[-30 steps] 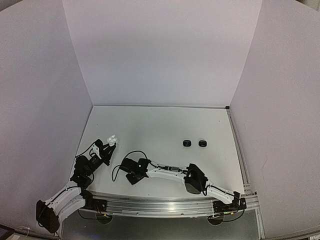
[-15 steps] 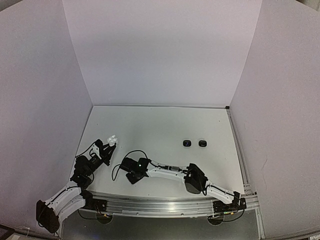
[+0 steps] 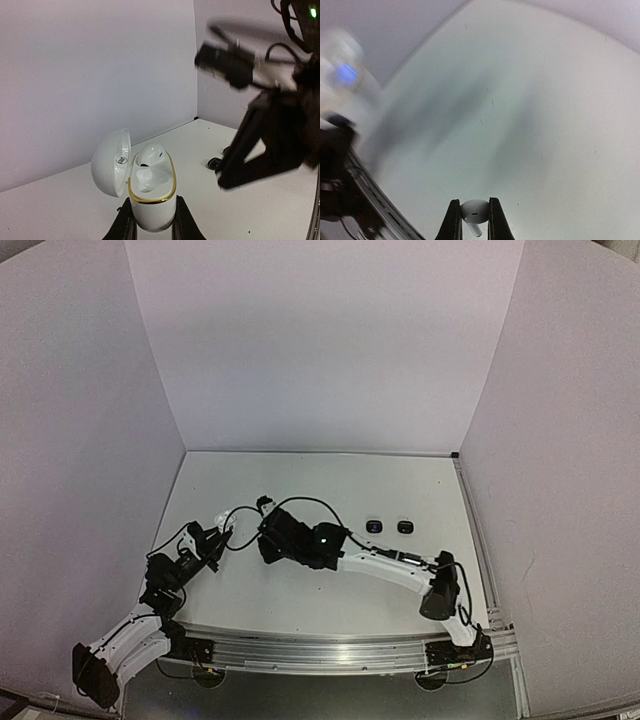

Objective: Insert the wireless bluetooth earbuds into the charging case
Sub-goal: Pick up the left earbud from the center of the board, then insert the left earbud into the left side groove of the charging case.

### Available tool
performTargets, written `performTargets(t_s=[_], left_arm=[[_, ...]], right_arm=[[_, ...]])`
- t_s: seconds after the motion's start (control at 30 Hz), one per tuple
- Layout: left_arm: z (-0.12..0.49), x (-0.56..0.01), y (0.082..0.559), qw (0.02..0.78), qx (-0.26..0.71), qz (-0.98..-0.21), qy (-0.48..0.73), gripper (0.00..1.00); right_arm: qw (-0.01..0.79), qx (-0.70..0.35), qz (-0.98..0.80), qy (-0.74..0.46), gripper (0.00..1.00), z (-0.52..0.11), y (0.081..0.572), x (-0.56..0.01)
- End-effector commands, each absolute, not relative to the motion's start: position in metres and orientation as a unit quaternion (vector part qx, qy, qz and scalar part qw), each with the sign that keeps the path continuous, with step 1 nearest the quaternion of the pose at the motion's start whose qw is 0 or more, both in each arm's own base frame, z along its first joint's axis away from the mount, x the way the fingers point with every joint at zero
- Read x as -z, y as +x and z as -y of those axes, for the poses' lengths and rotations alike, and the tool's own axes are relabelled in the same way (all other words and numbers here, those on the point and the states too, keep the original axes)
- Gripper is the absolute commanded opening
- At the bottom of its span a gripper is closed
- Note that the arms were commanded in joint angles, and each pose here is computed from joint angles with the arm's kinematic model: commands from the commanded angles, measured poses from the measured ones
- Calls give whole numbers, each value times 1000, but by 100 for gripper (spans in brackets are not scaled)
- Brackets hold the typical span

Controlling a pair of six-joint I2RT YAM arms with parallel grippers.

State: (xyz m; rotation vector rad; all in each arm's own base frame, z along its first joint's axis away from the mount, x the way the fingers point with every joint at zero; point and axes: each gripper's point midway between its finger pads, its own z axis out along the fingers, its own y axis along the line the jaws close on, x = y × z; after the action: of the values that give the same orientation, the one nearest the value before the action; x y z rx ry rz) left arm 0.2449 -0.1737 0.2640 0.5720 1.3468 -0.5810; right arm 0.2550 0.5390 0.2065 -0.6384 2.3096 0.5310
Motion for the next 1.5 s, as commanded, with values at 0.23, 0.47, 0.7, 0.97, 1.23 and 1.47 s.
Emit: performTargets(t_s=[0.23, 0.47, 0.7, 0.97, 1.23, 1.47], left_arm=[[176, -333, 232, 799, 245, -472, 280, 0], [174, -344, 239, 807, 242, -470, 264, 0], [174, -344, 240, 797, 269, -481, 246, 0], [171, -347, 241, 796, 273, -486, 234, 0], [170, -347, 243, 794, 278, -491, 226, 0], [172, -341, 245, 786, 279, -502, 230, 0]], right_arm=[[590, -444, -636, -224, 0, -596, 242, -432], [596, -477, -595, -249, 0, -621, 234, -436], [601, -465, -597, -258, 0, -624, 236, -420], [603, -442, -607, -269, 0, -624, 239, -402], [607, -423, -614, -274, 0, -622, 242, -391], [614, -441, -596, -270, 0, -623, 239, -409]])
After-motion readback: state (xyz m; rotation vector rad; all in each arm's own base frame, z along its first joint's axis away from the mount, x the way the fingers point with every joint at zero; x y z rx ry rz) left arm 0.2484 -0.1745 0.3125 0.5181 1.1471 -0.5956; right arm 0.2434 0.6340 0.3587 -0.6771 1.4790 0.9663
